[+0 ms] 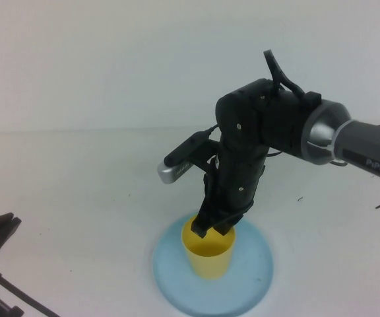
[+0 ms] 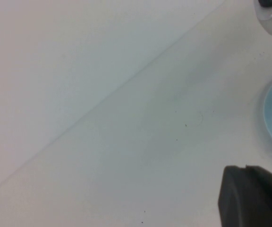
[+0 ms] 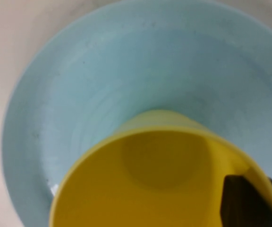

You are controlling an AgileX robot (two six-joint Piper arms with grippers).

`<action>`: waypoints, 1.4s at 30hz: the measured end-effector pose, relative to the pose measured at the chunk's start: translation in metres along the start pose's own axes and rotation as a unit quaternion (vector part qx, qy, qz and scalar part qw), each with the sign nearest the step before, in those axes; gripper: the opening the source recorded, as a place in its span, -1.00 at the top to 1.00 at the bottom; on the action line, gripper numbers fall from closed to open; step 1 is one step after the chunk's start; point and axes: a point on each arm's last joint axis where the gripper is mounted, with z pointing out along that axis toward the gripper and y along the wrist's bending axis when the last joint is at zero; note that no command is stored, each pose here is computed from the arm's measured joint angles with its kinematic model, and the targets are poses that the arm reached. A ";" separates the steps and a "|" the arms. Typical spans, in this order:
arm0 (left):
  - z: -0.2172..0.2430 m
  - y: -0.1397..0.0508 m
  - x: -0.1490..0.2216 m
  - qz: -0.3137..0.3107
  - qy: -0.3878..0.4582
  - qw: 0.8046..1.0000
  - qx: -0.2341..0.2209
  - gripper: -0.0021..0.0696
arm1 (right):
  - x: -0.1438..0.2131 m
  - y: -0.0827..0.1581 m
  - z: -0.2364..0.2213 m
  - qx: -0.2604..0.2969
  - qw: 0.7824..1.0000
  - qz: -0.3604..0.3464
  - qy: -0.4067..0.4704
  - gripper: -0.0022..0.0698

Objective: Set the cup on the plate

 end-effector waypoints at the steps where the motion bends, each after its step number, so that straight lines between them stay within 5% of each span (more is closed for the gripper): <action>1: 0.000 0.000 0.000 -0.001 0.000 1.000 0.000 0.94 | 0.000 0.000 0.002 -0.001 1.000 0.001 0.003 0.85; 7: 0.000 0.000 0.000 -0.001 0.000 1.000 0.000 0.94 | 0.001 0.000 0.003 -0.002 1.000 0.005 0.007 0.74; 14: 0.000 0.000 0.000 -0.001 -0.001 1.000 -0.001 0.94 | 0.002 -0.001 0.003 0.002 0.999 0.049 0.015 -0.01; 23: 0.000 0.000 -0.001 -0.001 -0.003 1.000 -0.002 0.94 | 0.008 -0.002 -0.026 0.029 0.995 0.093 0.010 -0.13; 30: 0.000 0.001 0.000 0.007 -0.002 1.000 -0.005 0.94 | 0.020 0.009 -0.096 0.039 0.991 0.109 -0.062 0.01; 42: 0.000 0.001 0.000 0.010 0.002 1.000 -0.005 0.94 | 0.067 0.064 -0.219 0.101 0.972 0.049 -0.205 0.83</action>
